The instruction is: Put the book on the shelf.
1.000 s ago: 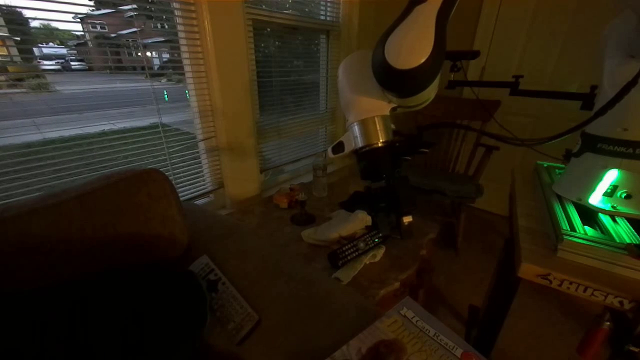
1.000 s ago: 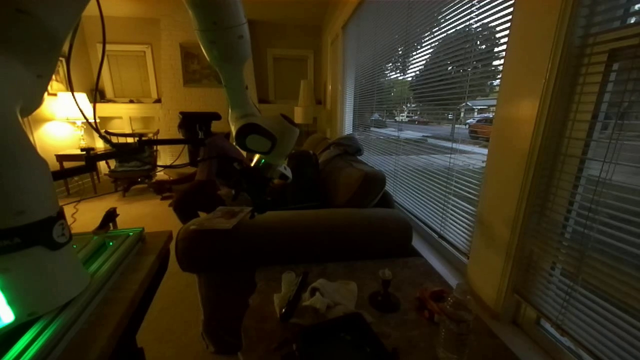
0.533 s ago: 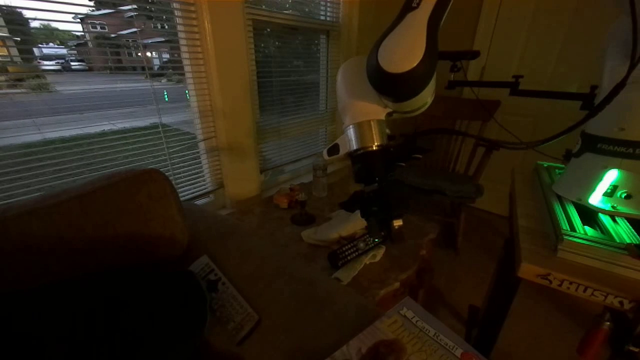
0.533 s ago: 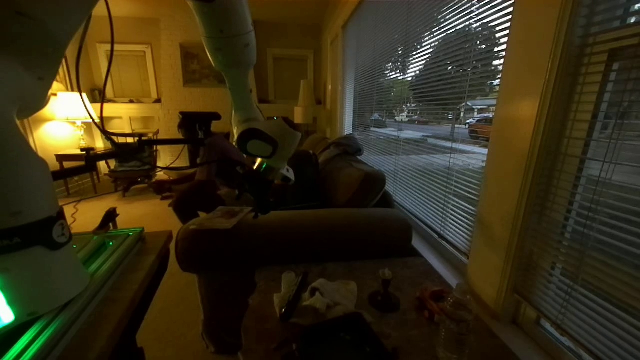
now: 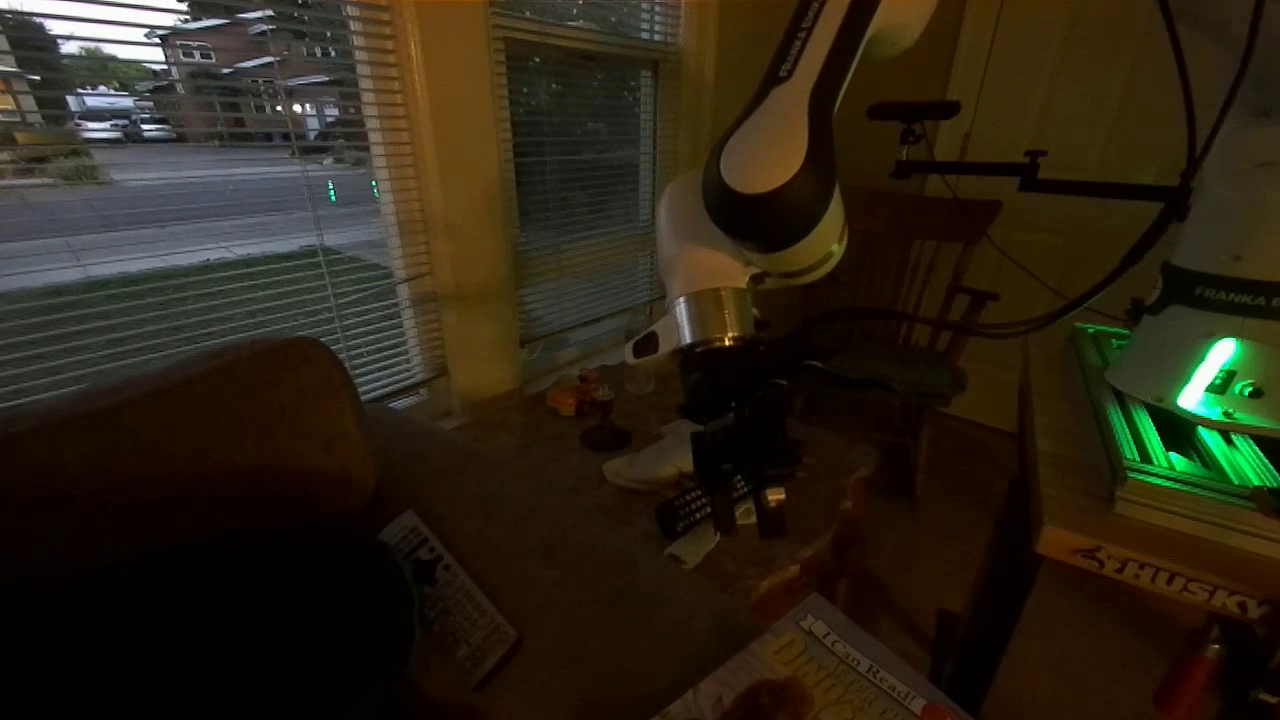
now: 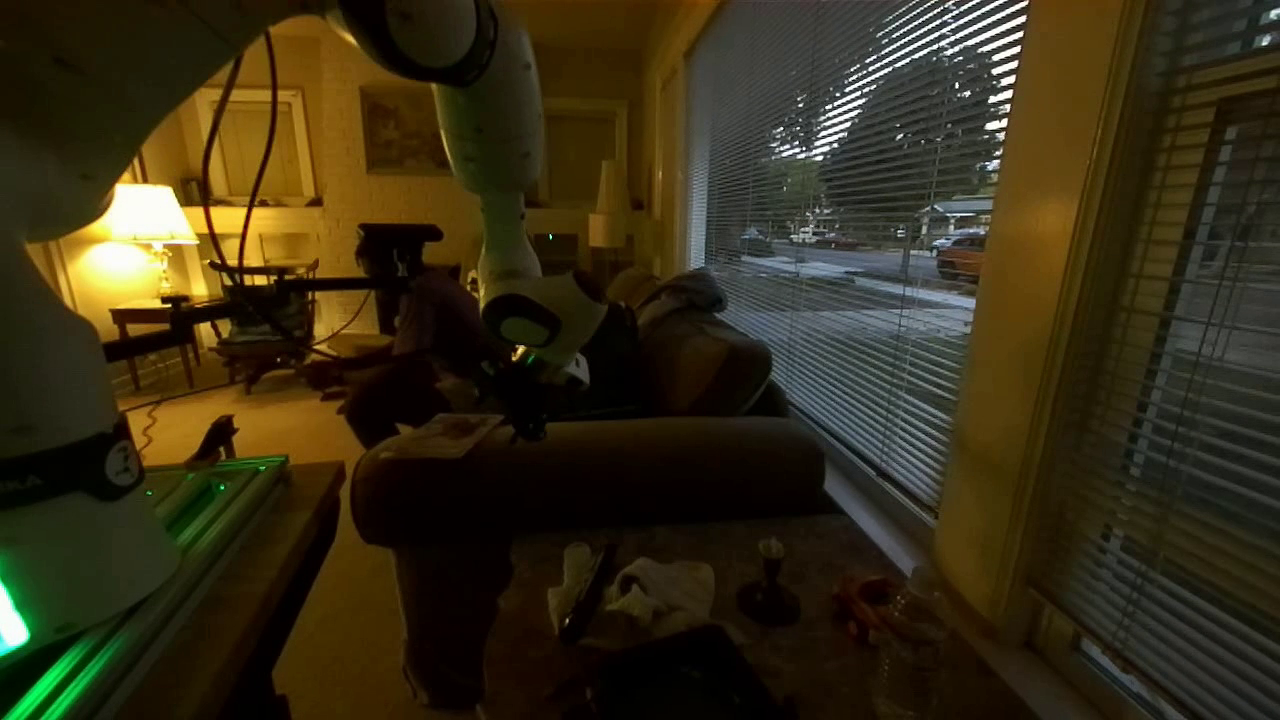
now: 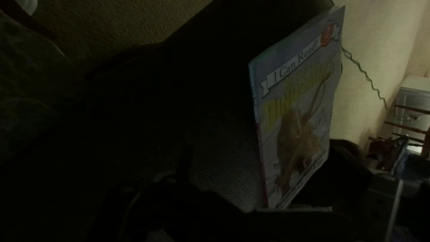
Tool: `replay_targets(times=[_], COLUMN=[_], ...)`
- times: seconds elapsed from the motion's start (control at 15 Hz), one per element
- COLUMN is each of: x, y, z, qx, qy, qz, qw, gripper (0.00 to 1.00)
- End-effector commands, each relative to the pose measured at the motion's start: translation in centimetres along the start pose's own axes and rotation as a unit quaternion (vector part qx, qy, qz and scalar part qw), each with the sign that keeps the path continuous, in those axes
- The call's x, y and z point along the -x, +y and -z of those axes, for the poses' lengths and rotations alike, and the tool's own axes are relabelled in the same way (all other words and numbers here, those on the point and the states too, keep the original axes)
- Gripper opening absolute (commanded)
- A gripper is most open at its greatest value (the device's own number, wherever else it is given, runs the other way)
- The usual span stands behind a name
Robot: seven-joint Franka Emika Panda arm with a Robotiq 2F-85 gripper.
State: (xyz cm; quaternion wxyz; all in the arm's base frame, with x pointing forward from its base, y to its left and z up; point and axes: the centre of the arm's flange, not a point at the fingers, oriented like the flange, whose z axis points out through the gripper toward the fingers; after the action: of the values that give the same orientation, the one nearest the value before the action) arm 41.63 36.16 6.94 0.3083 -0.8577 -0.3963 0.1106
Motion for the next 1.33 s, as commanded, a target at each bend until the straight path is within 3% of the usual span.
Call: replay_targets(times=[0.0, 0.47, 0.87, 1.27], x=[-1.4, -1.9, -1.7, -1.3], y=[0.6, 1.2, 2.2, 2.6], z=[-2.9, -6.5, -7.8, -8.5], qx=[-0.037, -0.079, -0.133, -0.191], qy=[-0.005, -0.023, -0.055, -0.119], qz=[0.033, 0.047, 0.024, -0.002], qw=[0.9988, 0.9955, 0.9892, 0.9743], gripper=[1.00, 1.00, 1.00, 1.00])
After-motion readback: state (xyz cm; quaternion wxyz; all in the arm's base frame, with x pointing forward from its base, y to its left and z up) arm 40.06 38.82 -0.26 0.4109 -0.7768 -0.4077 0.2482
